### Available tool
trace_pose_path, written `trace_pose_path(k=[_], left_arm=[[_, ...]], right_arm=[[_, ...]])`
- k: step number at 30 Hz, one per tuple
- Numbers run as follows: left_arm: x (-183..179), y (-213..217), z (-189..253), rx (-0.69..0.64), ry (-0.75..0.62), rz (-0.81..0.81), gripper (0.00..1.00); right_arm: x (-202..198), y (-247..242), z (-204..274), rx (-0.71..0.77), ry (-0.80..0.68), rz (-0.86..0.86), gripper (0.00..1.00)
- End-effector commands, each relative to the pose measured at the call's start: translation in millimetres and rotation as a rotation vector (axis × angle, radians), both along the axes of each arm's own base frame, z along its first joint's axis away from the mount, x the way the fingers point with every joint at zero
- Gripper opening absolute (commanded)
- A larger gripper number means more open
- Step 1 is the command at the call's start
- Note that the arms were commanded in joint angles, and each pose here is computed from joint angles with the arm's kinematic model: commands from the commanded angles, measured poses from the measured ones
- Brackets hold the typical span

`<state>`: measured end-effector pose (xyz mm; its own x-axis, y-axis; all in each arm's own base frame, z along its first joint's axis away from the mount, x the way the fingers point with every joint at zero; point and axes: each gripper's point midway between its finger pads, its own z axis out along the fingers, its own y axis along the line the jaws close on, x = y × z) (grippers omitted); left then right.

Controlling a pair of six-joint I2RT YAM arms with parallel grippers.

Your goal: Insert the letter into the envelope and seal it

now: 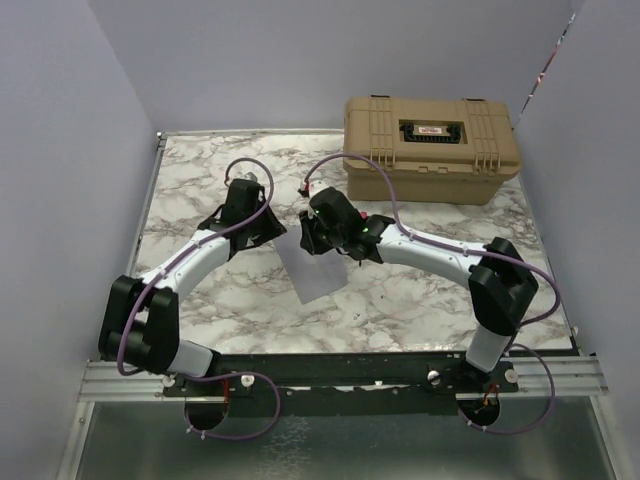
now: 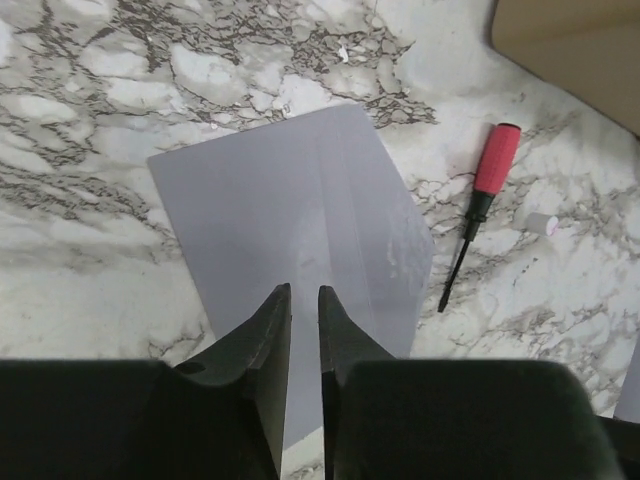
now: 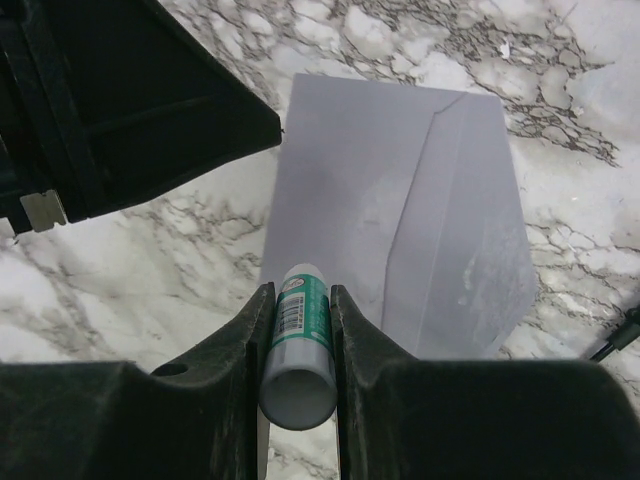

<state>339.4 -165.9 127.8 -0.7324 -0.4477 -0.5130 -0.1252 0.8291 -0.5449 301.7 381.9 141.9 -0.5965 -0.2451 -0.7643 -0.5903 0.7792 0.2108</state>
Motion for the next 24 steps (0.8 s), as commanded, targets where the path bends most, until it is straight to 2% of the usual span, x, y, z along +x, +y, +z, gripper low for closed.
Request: trace_pose_path(k=[1, 4, 10, 21, 24], left_arm=[[10.2, -21.7, -26.4, -0.067, 0.034, -0.078, 0.15], [17.4, -29.2, -41.4, -0.084, 0.050, -0.096, 0.10], [17.5, -30.5, -74.8, -0.073, 0.108, -0.098, 0.03], [4.4, -30.1, -103.0, -0.089, 0.165, -0.089, 0.02], [0.3, -24.1, -112.8, -0.080, 0.206, -0.035, 0.00]], right_arm=[[16.9, -8.9, -29.3, -0.118, -0.032, -0.053, 0.00], [18.3, -6.9, -52.8, -0.195, 0.019, -0.039, 0.00], [22.0, -4.0, -72.0, -0.259, 0.074, -0.054, 0.00], [29.3, 1.9, -82.2, -0.280, 0.075, -0.056, 0.00], [34.2, 6.6, -85.7, -0.287, 0.073, -0.055, 0.00]])
